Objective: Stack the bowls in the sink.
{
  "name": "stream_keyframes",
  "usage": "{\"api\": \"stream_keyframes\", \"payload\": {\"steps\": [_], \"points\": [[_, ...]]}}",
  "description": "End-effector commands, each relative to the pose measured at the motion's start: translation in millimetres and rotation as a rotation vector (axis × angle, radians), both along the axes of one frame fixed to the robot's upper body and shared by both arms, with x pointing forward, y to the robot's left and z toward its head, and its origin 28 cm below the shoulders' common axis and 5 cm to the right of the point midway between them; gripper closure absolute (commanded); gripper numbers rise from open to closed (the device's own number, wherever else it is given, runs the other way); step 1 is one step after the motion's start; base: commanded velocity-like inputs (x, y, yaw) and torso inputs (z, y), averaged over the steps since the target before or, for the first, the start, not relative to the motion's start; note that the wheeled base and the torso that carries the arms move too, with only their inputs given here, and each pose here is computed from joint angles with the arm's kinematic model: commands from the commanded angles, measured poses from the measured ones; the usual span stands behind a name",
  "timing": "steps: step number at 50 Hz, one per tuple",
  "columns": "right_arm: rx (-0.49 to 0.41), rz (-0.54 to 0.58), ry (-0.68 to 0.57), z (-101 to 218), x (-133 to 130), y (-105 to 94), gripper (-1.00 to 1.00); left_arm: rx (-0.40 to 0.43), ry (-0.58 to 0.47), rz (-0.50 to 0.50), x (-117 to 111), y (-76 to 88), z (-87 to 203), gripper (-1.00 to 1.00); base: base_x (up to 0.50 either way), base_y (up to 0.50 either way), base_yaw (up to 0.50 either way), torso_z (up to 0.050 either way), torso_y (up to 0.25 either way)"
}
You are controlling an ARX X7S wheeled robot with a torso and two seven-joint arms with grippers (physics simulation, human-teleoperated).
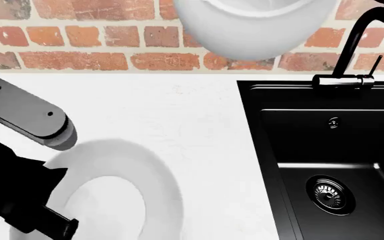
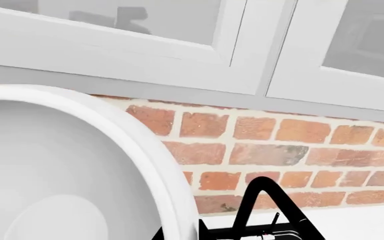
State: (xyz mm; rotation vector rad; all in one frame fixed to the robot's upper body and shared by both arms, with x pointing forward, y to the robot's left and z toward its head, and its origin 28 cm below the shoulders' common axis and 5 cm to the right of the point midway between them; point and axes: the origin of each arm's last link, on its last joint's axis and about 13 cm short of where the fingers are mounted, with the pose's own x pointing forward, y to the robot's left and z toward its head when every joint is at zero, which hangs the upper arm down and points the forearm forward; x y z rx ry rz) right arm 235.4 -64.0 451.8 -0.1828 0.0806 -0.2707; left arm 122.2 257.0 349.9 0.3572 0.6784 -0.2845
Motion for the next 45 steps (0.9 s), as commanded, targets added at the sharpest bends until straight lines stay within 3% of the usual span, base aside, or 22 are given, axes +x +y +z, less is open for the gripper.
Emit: {"api": "stream_keyframes", "payload": {"steps": [1,5,10,13,22,26,39,45], "points": [[0.028,0.024,-0.045,2,-2,-2.3,1.0,-0.05,-0.19,0.204,-10,16.0,19,1.0,0.0,0.0,0.0,0.0,0.0],[0.005,0.066,-0.058,0,-3,-2.5,1.0,-0.069,-0.261,0.279,-10,19.8,27,1.0,0.0,0.0,0.0,0.0,0.003],[0.051,0.107,-0.086,-2,-1,-5.6,1.0,-0.099,-0.349,0.35,-11,24.2,37,1.0,0.0,0.0,0.0,0.0,0.0],[0.007,0.137,-0.092,-5,-1,-6.3,1.0,-0.108,-0.382,0.376,-12,26.3,41,1.0,0.0,0.0,0.0,0.0,0.0],[0.068,0.089,-0.087,-19,7,-9.5,1.0,-0.13,-0.443,0.438,-15,34.2,46,1.0,0.0,0.0,0.0,0.0,0.0],[0.052,0.091,-0.092,-21,7,-11.5,1.0,-0.134,-0.47,0.458,-17,37.3,49,1.0,0.0,0.0,0.0,0.0,0.003],[-0.031,0.126,-0.319,-17,-6,-25.1,1.0,-0.143,-0.551,0.535,-27,49.4,54,1.0,0.0,0.0,0.0,0.0,0.001],[0.013,0.133,-0.358,-14,-12,-29.0,1.0,-0.146,-0.567,0.543,-30,50.7,57,1.0,0.0,0.0,0.0,0.0,0.0]]}}
